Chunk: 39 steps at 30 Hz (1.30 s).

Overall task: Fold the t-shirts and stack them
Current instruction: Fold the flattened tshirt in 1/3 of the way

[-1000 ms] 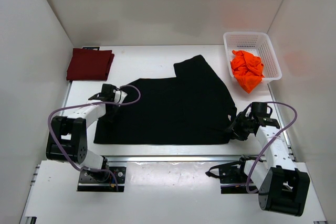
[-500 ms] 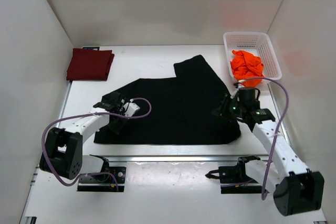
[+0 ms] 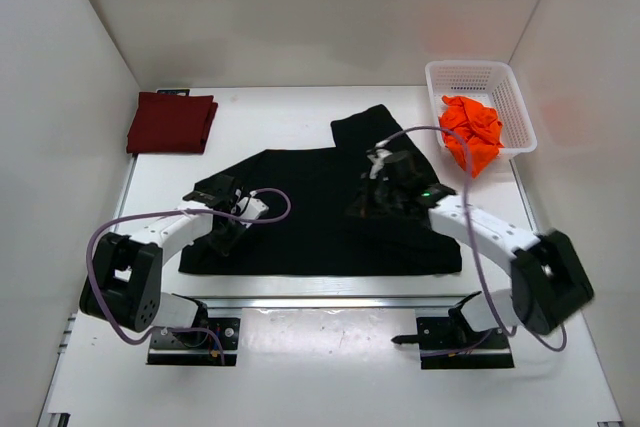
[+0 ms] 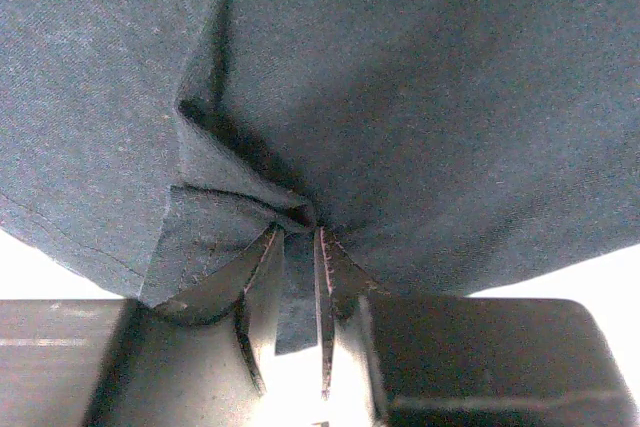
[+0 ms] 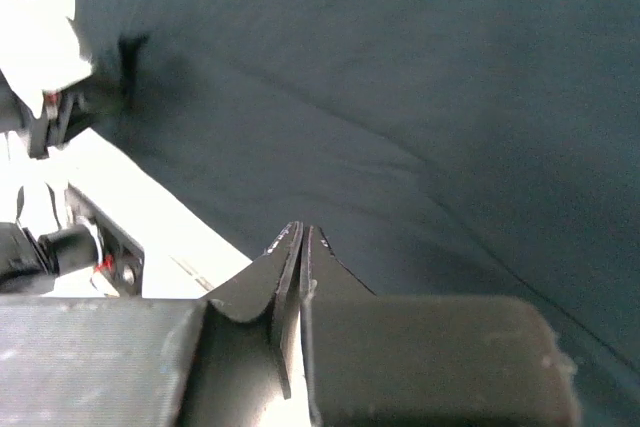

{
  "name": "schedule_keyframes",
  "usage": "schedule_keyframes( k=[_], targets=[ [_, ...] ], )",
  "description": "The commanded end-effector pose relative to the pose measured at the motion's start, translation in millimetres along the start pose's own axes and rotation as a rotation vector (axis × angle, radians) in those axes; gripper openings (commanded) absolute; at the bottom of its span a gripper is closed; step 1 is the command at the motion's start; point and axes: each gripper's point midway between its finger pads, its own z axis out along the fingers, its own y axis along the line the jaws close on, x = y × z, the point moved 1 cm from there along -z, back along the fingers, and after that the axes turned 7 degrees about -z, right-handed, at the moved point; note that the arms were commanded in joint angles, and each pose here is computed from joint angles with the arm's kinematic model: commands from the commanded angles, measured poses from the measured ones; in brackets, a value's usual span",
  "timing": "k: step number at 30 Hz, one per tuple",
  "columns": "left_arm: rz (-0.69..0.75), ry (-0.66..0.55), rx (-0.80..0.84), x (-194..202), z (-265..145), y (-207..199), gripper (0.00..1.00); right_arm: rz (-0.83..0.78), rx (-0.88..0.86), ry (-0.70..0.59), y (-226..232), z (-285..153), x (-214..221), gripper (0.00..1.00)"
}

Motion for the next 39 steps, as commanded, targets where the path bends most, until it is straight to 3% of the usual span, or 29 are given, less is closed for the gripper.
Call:
schedule_keyframes(
  k=[1, 4, 7, 16, 23, 27, 29, 32, 35, 39],
  targets=[
    [-0.013, 0.012, 0.024, -0.7, -0.7, -2.7, 0.3, -0.057, -0.15, 0.003, 49.8, 41.7, 2.2, 0.0],
    [-0.031, 0.009, 0.067, -0.5, -1.3, -0.1, 0.29, -0.036, -0.251, 0.04, 75.2, 65.3, 16.3, 0.01],
    [-0.004, 0.012, 0.148, 2.8, -3.6, -7.1, 0.25, -0.034, -0.268, 0.039, 89.2, 87.2, 18.8, 0.0],
    [0.046, 0.016, 0.279, 12.2, 0.6, -23.6, 0.26, -0.01, -0.313, 0.106, 135.4, 153.6, 19.8, 0.0],
    [0.08, 0.02, 0.424, 12.1, -10.6, -33.3, 0.27, 0.097, -0.179, 0.21, 108.7, 181.2, 73.1, 0.0],
    [-0.01, -0.154, 0.458, -40.7, -61.0, -6.1, 0.27, 0.098, -0.103, 0.257, 89.4, 186.2, 92.0, 0.0],
    [-0.078, -0.234, 0.415, -65.9, -86.5, 13.9, 0.27, 0.11, -0.077, 0.273, 79.6, 186.6, 98.1, 0.0],
    [-0.167, -0.309, 0.174, -86.4, -97.8, 59.0, 0.26, 0.123, -0.074, 0.291, 73.8, 186.9, 101.4, 0.0],
    [-0.227, -0.237, -0.095, -65.0, -71.2, 103.4, 0.25, 0.13, -0.075, 0.282, 69.2, 184.6, 100.8, 0.0],
    [-0.254, -0.047, -0.065, -23.4, -33.6, 104.1, 0.21, 0.141, -0.099, 0.286, 63.4, 179.9, 103.6, 0.0]
  ],
)
